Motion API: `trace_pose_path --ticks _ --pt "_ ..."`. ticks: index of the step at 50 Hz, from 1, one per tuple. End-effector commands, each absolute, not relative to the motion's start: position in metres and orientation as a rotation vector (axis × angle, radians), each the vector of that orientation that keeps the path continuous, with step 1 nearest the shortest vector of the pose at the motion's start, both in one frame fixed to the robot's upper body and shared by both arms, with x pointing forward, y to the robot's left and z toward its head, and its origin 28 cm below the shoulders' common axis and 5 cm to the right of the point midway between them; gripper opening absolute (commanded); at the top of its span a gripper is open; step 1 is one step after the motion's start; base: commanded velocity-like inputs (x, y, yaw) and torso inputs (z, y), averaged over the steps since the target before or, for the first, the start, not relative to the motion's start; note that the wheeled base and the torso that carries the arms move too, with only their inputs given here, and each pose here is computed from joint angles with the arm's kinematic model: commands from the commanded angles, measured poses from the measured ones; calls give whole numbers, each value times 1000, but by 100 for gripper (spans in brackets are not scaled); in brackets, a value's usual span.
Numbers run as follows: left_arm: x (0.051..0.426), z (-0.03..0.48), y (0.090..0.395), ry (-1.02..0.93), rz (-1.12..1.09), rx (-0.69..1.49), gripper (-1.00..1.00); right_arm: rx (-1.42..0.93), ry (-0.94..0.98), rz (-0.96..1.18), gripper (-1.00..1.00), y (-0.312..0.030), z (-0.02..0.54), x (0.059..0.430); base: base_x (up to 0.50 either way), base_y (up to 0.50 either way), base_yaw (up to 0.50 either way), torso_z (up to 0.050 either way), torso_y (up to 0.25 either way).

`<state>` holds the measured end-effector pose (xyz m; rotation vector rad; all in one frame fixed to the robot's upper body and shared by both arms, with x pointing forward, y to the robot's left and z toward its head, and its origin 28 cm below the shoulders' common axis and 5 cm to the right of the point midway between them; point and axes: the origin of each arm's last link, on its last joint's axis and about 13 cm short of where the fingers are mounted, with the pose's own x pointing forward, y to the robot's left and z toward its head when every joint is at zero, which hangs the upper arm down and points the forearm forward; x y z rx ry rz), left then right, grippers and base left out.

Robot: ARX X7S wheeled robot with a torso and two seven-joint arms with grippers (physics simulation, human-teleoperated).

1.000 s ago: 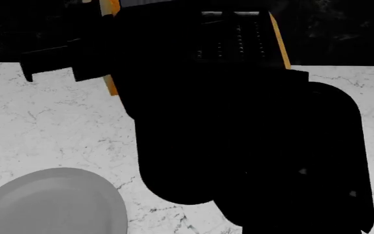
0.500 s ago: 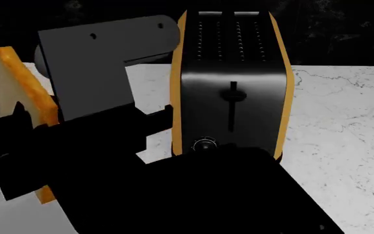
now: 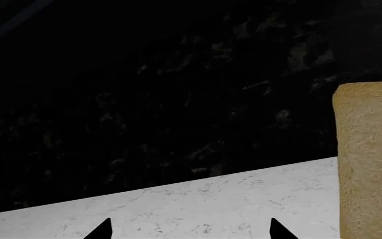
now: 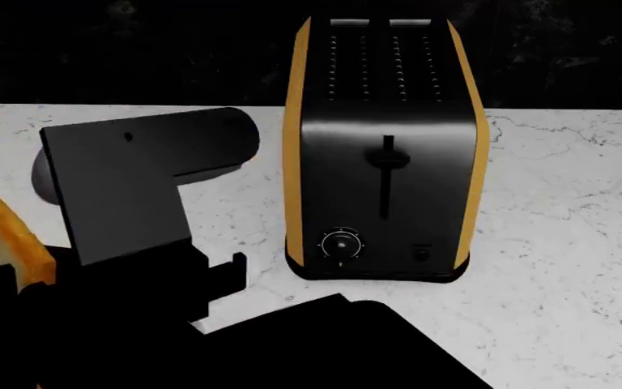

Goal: Place the toasted item on a plate.

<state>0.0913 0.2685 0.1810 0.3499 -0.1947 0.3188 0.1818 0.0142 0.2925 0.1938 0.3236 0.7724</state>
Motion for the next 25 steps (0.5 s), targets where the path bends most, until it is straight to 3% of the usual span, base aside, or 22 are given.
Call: trace_pose_path --ticks 1,25 --pt "91 180 269 -190 319 350 100 180 353 798 -100 25 283 183 0 0 0 0 0" --pt "92 180 269 -189 320 351 100 202 396 821 -100 46 278 197 0 0 0 0 0"
